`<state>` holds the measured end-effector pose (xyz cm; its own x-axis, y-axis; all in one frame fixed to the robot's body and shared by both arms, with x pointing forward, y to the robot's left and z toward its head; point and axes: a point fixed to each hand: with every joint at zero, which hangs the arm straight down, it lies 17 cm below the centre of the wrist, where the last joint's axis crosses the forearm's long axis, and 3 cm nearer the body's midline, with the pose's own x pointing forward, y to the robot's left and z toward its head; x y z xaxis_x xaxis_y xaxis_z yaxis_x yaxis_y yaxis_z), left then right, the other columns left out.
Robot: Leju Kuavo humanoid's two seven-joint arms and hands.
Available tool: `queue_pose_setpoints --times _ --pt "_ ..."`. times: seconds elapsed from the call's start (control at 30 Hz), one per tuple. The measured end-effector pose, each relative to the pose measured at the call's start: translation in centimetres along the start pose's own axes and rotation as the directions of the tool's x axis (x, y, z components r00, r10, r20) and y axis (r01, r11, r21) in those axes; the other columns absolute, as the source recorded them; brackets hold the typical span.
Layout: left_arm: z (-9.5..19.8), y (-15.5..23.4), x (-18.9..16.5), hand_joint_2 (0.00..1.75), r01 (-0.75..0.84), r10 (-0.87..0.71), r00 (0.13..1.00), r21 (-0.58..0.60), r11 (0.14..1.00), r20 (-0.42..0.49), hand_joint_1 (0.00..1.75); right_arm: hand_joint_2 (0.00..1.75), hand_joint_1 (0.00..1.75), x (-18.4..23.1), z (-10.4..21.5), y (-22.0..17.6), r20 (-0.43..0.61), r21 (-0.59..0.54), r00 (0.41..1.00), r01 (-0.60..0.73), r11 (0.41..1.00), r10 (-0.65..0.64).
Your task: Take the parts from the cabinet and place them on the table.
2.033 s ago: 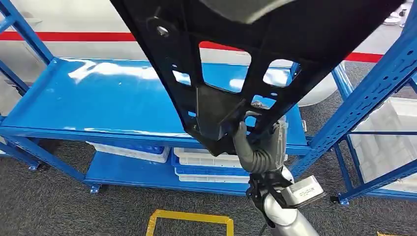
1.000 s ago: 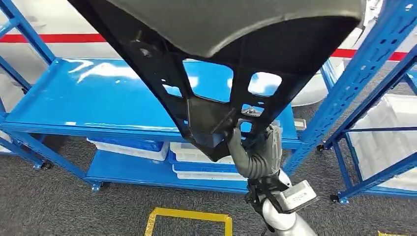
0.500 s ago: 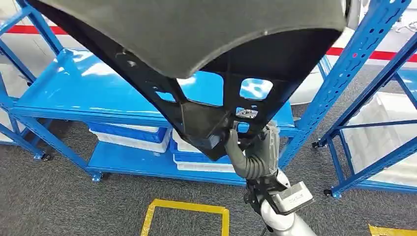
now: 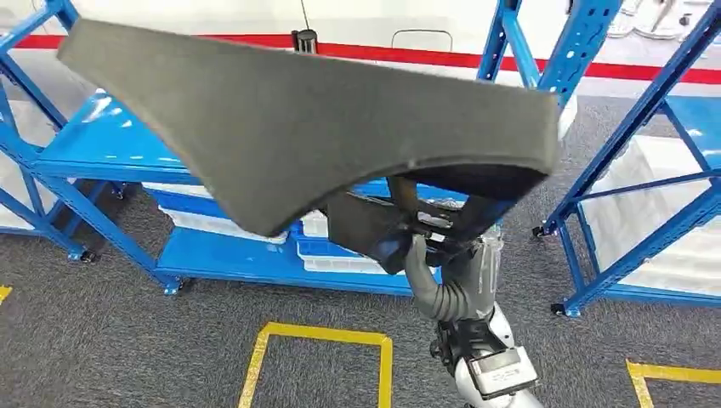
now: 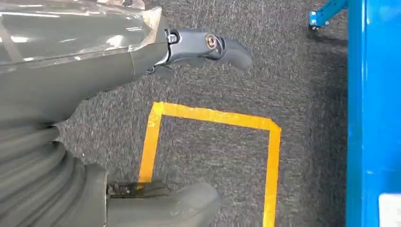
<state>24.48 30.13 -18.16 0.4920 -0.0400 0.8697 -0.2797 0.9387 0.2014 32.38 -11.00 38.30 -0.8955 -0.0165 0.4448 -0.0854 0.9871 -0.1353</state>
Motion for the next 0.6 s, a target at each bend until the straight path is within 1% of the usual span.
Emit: queue_pose_setpoints --times 0.23,0.37,0.6 --pt "-0.13 -0.13 0.2 1.75 -0.006 0.006 1.0 0.001 1.0 0.002 0.0 1.75 1.75 0.02 0.71 0.18 -0.004 0.007 0.999 -0.044 0.999 0.044" --pt "-0.61 -0.14 0.83 1.75 -0.013 0.013 1.0 0.006 1.0 0.012 0.0 1.75 1.75 0.19 0.67 -0.1 0.0 0.001 0.999 -0.053 0.999 0.053" --pt "-0.62 0.03 0.76 1.75 -0.02 0.02 1.0 0.012 1.0 0.009 0.0 1.75 1.75 0.16 0.81 -0.28 -0.002 -0.001 0.998 -0.059 0.998 0.059"
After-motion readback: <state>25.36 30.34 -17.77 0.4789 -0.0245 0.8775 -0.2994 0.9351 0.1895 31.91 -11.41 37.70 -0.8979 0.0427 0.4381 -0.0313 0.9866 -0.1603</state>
